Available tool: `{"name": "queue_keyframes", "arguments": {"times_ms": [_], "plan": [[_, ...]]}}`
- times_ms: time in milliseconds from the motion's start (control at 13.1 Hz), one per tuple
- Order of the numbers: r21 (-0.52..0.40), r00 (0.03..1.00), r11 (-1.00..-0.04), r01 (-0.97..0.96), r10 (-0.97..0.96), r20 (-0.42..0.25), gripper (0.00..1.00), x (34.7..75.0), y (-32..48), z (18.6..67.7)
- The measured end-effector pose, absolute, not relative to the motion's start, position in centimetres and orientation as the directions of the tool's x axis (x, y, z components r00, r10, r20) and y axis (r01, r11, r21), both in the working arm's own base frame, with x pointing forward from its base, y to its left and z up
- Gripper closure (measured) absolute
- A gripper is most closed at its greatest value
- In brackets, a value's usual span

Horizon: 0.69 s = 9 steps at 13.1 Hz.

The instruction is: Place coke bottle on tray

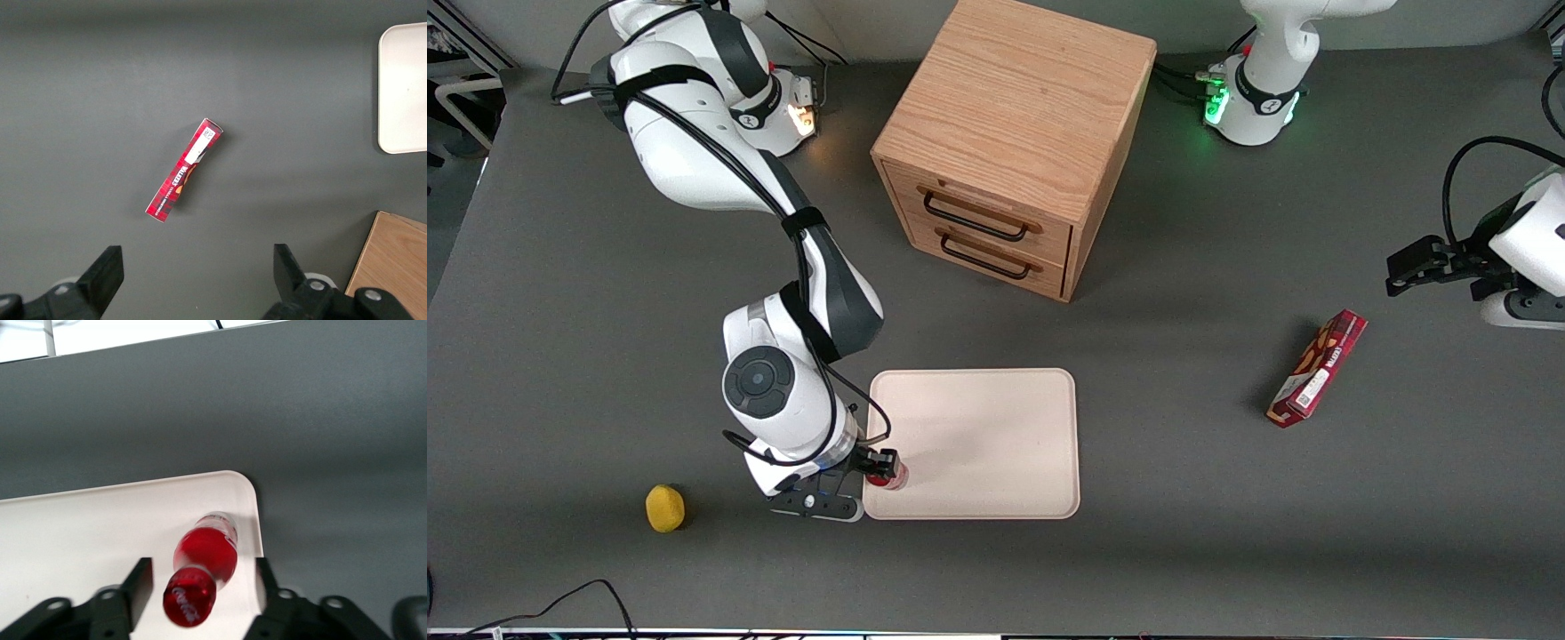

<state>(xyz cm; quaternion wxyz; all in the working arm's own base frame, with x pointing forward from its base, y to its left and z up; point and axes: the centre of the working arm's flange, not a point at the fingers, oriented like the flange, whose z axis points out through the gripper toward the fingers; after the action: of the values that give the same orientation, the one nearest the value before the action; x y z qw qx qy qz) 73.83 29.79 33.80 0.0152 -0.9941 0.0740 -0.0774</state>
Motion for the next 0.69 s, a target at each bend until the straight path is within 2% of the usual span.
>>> {"name": "queue_keyframes", "arguments": {"times_ms": [152, 457, 686], "plan": [[-0.032, 0.978, -0.988, -0.149, -0.152, 0.140, 0.01, 73.5, 29.6, 36.6], [-0.030, 0.971, -0.985, -0.169, -0.172, 0.168, 0.00, 72.5, 24.0, 48.1], [-0.023, 0.968, -0.982, -0.185, -0.186, 0.170, 0.00, 71.4, 17.6, 51.1]]}}
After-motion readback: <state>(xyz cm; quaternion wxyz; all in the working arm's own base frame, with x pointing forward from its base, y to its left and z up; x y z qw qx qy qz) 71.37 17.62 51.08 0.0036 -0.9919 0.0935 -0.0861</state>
